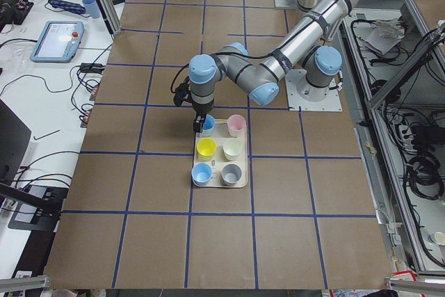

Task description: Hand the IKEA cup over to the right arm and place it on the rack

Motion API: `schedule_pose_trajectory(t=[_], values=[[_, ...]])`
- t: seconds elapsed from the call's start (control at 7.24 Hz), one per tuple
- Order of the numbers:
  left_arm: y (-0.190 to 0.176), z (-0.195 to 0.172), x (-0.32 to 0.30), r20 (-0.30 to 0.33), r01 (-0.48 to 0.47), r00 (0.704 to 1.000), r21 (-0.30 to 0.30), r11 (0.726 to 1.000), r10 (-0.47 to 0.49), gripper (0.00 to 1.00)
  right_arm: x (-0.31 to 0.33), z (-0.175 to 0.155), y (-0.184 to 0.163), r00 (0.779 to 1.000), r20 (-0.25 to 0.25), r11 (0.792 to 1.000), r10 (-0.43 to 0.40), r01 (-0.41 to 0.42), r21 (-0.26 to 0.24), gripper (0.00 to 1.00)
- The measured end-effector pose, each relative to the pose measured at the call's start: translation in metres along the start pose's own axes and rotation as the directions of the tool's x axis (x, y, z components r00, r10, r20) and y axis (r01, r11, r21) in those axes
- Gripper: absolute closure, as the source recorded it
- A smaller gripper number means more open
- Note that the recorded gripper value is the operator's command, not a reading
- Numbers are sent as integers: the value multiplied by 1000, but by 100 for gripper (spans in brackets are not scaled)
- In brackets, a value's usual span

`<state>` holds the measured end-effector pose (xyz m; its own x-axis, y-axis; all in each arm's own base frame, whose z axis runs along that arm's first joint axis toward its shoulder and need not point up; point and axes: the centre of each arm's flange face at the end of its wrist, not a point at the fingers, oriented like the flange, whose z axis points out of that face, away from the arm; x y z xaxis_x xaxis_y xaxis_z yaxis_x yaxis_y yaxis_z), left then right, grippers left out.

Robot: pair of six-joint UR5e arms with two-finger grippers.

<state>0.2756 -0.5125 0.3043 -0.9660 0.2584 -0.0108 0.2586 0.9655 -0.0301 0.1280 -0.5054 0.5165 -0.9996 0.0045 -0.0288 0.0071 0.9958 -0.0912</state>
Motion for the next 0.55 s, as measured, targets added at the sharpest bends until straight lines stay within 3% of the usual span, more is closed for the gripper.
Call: schedule_pose_trajectory(t=[0.28, 0.55], values=[[-5, 12, -8, -8, -20, 1000, -2, 1000, 20, 8, 0, 0, 0, 1000, -2, 1000, -4, 4, 3, 0], [-10, 18, -14, -18, -26, 999, 8, 1000, 26, 1, 0, 1, -1, 1000, -1, 1000, -5, 5, 1, 0]])
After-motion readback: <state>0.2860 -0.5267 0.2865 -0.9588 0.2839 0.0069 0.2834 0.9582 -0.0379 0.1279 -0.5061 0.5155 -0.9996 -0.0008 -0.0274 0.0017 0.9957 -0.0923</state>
